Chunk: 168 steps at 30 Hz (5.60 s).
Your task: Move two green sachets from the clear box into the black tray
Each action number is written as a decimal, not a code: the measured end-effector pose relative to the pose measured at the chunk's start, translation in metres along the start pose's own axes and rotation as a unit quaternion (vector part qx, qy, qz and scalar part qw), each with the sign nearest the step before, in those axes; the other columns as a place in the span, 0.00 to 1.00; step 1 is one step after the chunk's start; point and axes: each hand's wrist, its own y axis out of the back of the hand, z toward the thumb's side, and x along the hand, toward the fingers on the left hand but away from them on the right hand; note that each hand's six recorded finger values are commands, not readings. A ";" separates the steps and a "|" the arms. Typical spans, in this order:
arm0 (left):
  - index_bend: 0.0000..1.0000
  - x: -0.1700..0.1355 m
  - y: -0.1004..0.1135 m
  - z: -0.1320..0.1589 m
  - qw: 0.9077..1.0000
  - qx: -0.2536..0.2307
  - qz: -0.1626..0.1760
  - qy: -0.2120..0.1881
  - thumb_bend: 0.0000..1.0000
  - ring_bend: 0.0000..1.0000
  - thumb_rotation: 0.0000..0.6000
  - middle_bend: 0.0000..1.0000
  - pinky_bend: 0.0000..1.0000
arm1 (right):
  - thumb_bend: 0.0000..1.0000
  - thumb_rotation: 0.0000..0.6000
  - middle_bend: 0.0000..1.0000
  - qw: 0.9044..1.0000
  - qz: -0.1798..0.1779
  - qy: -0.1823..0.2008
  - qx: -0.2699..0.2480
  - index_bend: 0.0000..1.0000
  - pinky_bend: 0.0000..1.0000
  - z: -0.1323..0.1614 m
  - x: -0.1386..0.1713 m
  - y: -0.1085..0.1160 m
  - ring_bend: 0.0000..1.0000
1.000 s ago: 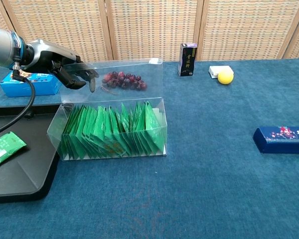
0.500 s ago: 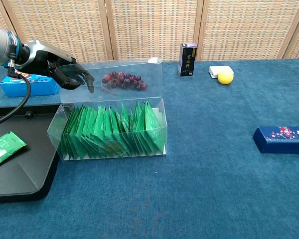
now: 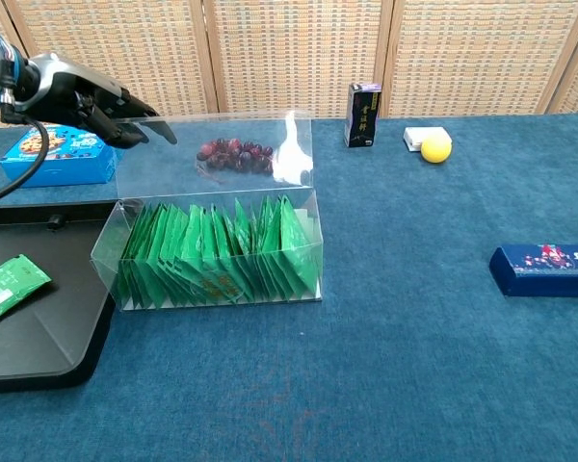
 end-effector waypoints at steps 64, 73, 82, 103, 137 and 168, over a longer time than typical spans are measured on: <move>0.51 -0.004 -0.074 0.049 0.924 0.293 0.101 -0.224 0.27 0.00 1.00 0.00 0.00 | 0.00 1.00 0.00 1.000 0.007 -0.009 -0.011 0.00 0.00 -0.004 -0.001 -0.001 0.00; 0.51 0.008 -0.075 0.046 0.922 0.305 0.109 -0.211 0.35 0.00 1.00 0.00 0.00 | 0.00 1.00 0.00 1.000 0.007 -0.010 -0.011 0.00 0.00 -0.005 -0.001 0.000 0.00; 0.51 0.013 -0.078 0.049 0.922 0.305 0.109 -0.213 0.36 0.00 1.00 0.00 0.00 | 0.00 1.00 0.00 1.000 0.008 -0.011 -0.011 0.00 0.00 -0.005 -0.002 -0.001 0.00; 0.51 0.021 -0.086 0.053 0.922 0.308 0.102 -0.212 0.36 0.00 1.00 0.00 0.00 | 0.00 1.00 0.00 1.000 0.010 -0.014 -0.012 0.00 0.00 -0.007 -0.002 -0.001 0.00; 0.53 0.027 -0.092 0.053 0.922 0.312 0.094 -0.207 0.47 0.00 1.00 0.00 0.00 | 0.00 1.00 0.00 1.000 0.012 -0.015 -0.014 0.00 0.00 -0.008 -0.002 -0.001 0.00; 0.68 0.006 -0.066 0.066 0.922 0.286 0.125 -0.227 0.53 0.00 1.00 0.00 0.00 | 0.00 1.00 0.00 1.000 0.011 -0.012 -0.017 0.00 0.00 -0.006 -0.001 0.000 0.00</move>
